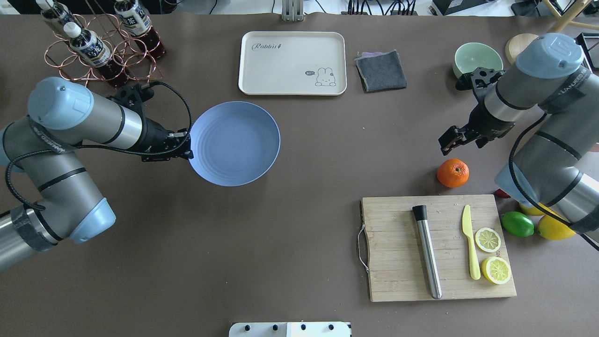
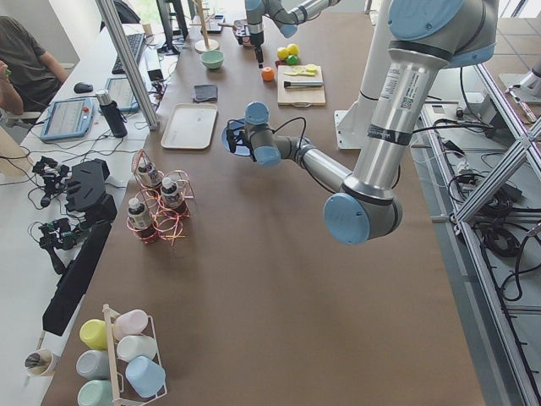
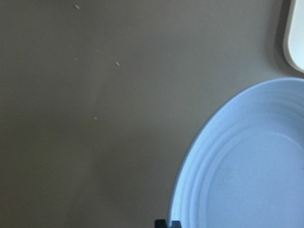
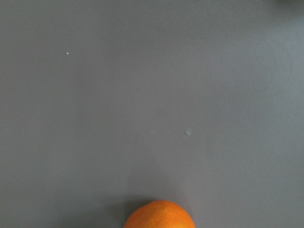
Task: Pick orange to plate
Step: 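Carry the blue plate to center with left gripper while right reaches the orange, then close the right gripper on the orange while the left sets the plate down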
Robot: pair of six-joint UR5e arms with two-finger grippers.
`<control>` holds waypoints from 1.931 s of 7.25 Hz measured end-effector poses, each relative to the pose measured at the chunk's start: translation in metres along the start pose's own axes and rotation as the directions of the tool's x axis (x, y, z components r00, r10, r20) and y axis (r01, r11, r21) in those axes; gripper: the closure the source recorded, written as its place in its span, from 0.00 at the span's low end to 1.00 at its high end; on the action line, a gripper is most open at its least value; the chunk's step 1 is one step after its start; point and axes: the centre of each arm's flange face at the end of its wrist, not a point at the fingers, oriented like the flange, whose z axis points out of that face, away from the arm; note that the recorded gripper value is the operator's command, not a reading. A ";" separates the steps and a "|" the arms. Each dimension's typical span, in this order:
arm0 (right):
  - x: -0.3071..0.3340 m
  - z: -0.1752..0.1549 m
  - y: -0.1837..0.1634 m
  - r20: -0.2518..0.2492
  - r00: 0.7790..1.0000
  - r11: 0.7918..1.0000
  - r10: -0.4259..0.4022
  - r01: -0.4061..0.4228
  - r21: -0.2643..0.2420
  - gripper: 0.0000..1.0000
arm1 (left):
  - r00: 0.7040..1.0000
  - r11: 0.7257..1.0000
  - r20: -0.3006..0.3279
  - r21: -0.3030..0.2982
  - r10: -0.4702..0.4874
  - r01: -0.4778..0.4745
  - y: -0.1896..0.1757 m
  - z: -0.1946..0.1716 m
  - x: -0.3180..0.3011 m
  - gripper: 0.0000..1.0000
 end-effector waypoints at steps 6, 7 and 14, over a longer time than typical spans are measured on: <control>-0.006 0.030 0.021 -0.010 1.000 0.998 -0.016 0.016 -0.059 0.00 | 0.999 0.999 -0.020 -0.036 0.035 -0.036 0.091 0.065 0.058 1.00; -0.007 0.034 0.023 -0.011 1.000 0.998 -0.018 0.017 -0.066 0.00 | 0.999 0.998 -0.024 -0.041 0.041 -0.042 0.097 0.069 0.063 1.00; -0.006 0.056 0.017 0.015 1.000 0.998 -0.027 0.028 -0.050 1.00 | 0.998 0.998 -0.035 -0.010 0.061 -0.061 0.112 0.075 0.074 0.03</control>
